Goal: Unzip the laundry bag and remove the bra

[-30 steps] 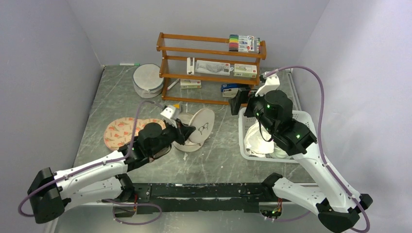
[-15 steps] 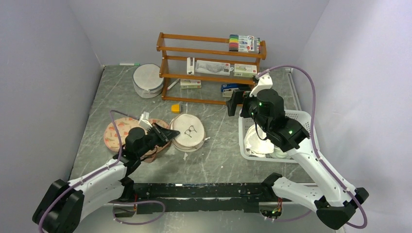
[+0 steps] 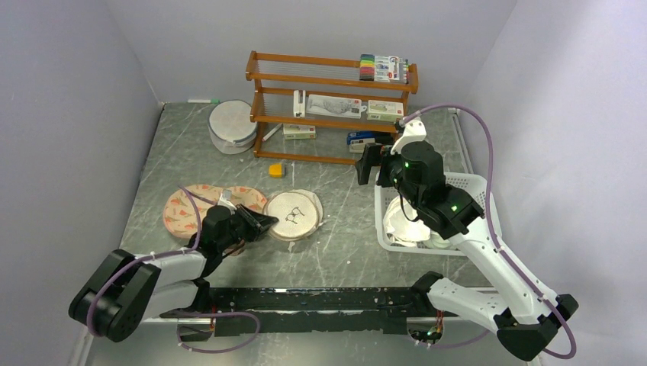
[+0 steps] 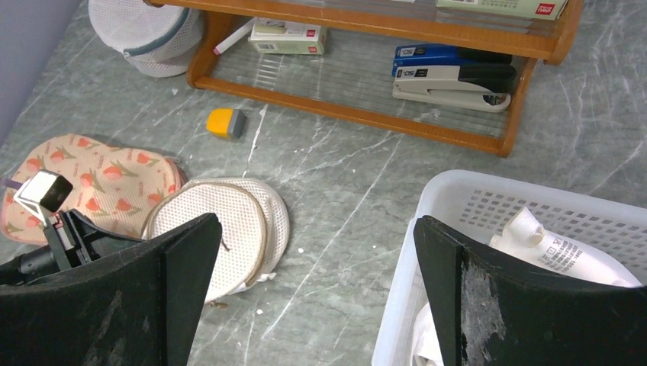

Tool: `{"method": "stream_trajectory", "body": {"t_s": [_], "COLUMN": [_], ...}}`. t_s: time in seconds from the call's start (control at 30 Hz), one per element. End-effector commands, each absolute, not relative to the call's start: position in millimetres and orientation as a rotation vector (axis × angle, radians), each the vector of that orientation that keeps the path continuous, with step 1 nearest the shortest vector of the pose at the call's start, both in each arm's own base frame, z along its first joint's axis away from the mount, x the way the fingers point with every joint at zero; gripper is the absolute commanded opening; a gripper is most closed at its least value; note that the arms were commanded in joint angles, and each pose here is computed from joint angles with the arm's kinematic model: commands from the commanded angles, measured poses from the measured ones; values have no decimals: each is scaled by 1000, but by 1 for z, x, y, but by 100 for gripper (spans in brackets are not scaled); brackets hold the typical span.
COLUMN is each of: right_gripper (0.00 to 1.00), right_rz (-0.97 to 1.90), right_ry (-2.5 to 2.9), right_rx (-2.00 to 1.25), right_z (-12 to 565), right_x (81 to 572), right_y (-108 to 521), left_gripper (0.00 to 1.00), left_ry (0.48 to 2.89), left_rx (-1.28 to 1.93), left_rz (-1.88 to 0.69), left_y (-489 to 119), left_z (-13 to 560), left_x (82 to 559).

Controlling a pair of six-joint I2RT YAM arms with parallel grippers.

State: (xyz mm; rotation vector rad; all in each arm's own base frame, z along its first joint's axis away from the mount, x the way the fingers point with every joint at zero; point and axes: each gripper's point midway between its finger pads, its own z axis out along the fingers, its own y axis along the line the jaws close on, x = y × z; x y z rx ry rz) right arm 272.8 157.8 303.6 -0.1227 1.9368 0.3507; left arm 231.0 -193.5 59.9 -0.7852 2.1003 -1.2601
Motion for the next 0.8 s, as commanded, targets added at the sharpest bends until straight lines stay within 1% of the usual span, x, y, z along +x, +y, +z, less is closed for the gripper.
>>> {"method": "stream_trajectory", "body": {"t_s": [0.0,0.1,0.17,0.2,0.3,0.37,0.5,0.57,0.67,0.77], "right_gripper": [100,100,100,100,100,100,100,100,100,100], "right_rz": [333,330,329,328,322,320,319,311,287,243], "right_ry": [1921,1919,1919,1918,1919,1915,1914,1915,1919,1929], "right_rx": [-113,-114,-115,-114,-114,-114,-115,-116,-131,-128], "right_z": [306,305,305,306,306,307,307,307,305,305], "right_x": [274,274,274,274,273,273,272,272,273,275], "right_y": [153,153,153,152,151,150,149,147,146,141], "left_gripper": [30,53,66,70,79,88,96,98,99,99], "left_ry": [2022,2040,2068,2075,2082,2063,2060,2046,2006,1956], "left_rx": [-722,-740,-739,-733,-716,-729,-788,-787,-723,-534], "left_rz": [-1370,-1344,-1307,-1286,-1208,-1139,-944,-822,-633,-507], "left_y": [-199,-195,-191,-189,-178,-166,-128,-105,-74,-61], "left_z": [82,82,82,85,98,106,115,125,156,204], "left_x": [236,238,240,242,247,251,256,263,282,307]}}
